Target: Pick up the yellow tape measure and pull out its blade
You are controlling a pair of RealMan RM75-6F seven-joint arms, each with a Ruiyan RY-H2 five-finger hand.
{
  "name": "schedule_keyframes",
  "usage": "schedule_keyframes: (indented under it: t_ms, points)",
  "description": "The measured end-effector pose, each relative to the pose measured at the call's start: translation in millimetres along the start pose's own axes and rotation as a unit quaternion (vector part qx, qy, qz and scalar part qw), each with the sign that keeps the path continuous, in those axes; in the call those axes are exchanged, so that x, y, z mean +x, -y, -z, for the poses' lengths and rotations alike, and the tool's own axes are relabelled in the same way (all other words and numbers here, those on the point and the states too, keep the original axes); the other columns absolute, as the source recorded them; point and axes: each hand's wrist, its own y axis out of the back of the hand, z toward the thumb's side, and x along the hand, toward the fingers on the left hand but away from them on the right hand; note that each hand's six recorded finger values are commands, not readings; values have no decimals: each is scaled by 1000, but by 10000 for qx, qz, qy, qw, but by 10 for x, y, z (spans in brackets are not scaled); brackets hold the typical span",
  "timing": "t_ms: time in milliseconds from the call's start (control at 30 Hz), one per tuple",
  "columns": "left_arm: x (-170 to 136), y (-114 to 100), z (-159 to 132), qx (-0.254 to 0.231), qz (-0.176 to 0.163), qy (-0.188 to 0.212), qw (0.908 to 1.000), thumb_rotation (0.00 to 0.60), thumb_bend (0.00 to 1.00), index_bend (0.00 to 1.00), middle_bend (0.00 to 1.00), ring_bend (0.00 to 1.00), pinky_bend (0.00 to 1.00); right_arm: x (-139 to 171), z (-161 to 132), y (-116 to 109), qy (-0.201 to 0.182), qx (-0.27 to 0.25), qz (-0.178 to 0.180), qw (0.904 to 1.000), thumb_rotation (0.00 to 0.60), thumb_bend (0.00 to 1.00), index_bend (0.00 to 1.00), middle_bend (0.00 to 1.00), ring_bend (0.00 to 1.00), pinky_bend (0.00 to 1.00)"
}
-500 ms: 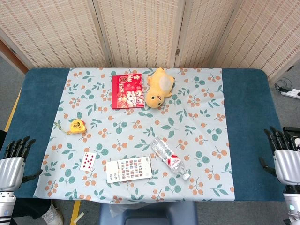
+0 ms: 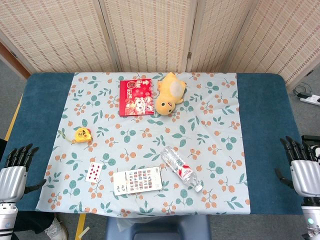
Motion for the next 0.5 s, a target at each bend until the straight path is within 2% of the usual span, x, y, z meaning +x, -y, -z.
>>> schedule_keyframes:
  t_ms: [300, 500]
  points:
    - [369, -28, -235, -200, 48, 511, 9985, 600, 177, 165, 90, 101, 0, -59, -33, -109, -85, 99, 127, 9998, 600, 353, 1, 84, 100, 0]
    - [755, 69, -427, -304, 353, 834, 9954, 600, 178, 159, 90, 104, 0, -88, -46, -171, -102, 165, 187, 9996, 600, 353, 5, 84, 103, 0]
